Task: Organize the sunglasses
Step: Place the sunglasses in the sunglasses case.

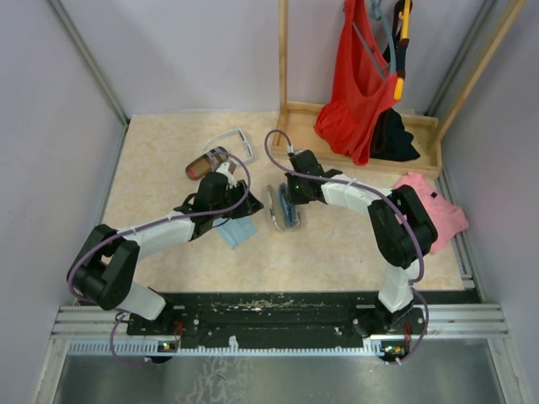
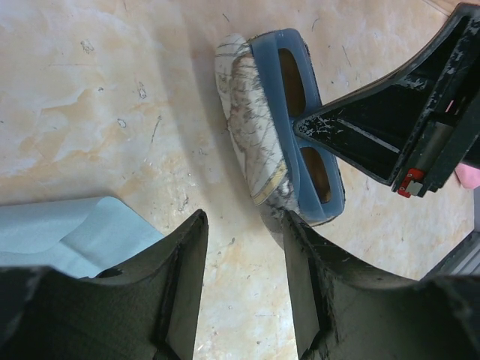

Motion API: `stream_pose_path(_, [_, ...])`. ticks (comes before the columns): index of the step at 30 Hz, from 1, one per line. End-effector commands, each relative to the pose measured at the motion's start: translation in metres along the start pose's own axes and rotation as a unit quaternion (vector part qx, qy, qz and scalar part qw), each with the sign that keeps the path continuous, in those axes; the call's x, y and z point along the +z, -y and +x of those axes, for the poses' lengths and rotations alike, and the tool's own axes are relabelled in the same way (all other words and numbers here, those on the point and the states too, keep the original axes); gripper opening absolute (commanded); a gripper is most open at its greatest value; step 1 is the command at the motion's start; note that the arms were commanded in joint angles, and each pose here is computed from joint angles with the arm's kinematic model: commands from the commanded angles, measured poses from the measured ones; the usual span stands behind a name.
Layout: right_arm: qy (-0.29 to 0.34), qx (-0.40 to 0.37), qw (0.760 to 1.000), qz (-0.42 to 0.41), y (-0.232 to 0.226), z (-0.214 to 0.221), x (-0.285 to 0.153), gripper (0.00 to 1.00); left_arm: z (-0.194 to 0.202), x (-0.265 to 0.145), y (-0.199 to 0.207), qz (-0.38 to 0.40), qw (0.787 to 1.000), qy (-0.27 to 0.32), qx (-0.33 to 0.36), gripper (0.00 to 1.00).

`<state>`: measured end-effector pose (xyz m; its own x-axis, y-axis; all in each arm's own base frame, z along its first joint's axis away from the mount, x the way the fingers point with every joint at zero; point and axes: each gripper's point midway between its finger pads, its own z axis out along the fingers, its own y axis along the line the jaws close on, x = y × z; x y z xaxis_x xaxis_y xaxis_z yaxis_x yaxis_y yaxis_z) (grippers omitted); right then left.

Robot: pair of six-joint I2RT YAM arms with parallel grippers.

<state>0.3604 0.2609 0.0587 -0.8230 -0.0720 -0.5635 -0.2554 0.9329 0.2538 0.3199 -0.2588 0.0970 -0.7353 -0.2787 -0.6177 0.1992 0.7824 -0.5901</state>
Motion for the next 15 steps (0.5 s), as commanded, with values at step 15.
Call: stream_pose_path(15, [0.016,0.034,0.999,-0.039,0.012,0.007,0.008,0.04,-0.013,0.015,0.008,0.007,1.0,0.0,0.01,0.5])
